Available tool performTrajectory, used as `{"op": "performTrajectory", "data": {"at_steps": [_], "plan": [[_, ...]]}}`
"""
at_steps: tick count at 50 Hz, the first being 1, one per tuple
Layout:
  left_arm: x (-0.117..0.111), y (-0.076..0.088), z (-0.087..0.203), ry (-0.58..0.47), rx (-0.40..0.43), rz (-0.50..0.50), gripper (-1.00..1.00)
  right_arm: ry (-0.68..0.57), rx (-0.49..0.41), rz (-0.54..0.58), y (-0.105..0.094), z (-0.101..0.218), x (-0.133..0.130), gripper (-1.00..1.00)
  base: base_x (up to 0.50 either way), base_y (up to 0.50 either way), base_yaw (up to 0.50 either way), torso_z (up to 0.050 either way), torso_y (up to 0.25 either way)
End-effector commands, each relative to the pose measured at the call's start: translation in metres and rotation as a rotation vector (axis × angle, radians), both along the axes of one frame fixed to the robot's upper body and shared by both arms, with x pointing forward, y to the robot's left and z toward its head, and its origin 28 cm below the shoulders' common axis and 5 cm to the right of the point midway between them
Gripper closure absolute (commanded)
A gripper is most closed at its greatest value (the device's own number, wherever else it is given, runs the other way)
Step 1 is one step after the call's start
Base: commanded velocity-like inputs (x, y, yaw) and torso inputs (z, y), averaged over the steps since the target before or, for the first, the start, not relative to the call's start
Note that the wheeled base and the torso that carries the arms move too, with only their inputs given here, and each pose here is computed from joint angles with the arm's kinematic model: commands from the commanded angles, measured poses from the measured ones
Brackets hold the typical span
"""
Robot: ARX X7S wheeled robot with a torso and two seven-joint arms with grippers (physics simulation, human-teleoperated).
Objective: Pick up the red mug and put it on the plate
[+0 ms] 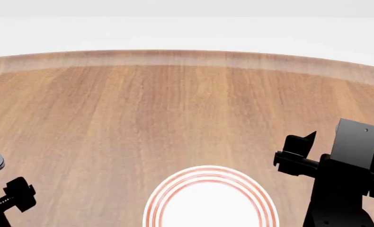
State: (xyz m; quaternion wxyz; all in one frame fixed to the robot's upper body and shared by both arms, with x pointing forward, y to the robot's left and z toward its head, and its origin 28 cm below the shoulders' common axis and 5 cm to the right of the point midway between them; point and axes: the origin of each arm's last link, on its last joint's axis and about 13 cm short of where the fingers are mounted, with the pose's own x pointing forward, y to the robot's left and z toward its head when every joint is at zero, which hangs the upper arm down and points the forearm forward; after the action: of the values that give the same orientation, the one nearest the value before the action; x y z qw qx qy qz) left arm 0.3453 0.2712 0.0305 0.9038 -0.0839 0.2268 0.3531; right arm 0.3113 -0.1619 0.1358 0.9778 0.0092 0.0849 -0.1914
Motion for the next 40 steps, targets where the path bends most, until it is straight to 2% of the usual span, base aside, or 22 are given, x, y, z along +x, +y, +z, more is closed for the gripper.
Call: {"op": "performTrajectory", "data": {"at_steps": [1, 20, 34, 40], "plan": [[0.006, 0.005, -0.009, 0.035, -0.009, 0.015, -1.00, 0.004, 0.002, 0.002, 0.000, -0.001, 0.001, -1.00, 0.00, 0.00, 0.00, 0.000, 0.000], [0.002, 0.006, -0.014, 0.082, -0.013, 0.031, -1.00, 0.011, 0.003, 0.005, 0.001, -0.006, 0.003, -1.00, 0.00, 0.00, 0.00, 0.000, 0.000], [0.001, 0.006, -0.015, 0.110, -0.016, 0.017, -1.00, 0.018, 0.004, 0.005, 0.000, -0.010, 0.004, -1.00, 0.00, 0.00, 0.00, 0.000, 0.000], [0.001, 0.005, -0.016, 0.091, -0.019, -0.022, -1.00, 0.022, 0.003, 0.006, 0.000, -0.013, 0.004, -1.00, 0.00, 0.00, 0.00, 0.000, 0.000]]}}
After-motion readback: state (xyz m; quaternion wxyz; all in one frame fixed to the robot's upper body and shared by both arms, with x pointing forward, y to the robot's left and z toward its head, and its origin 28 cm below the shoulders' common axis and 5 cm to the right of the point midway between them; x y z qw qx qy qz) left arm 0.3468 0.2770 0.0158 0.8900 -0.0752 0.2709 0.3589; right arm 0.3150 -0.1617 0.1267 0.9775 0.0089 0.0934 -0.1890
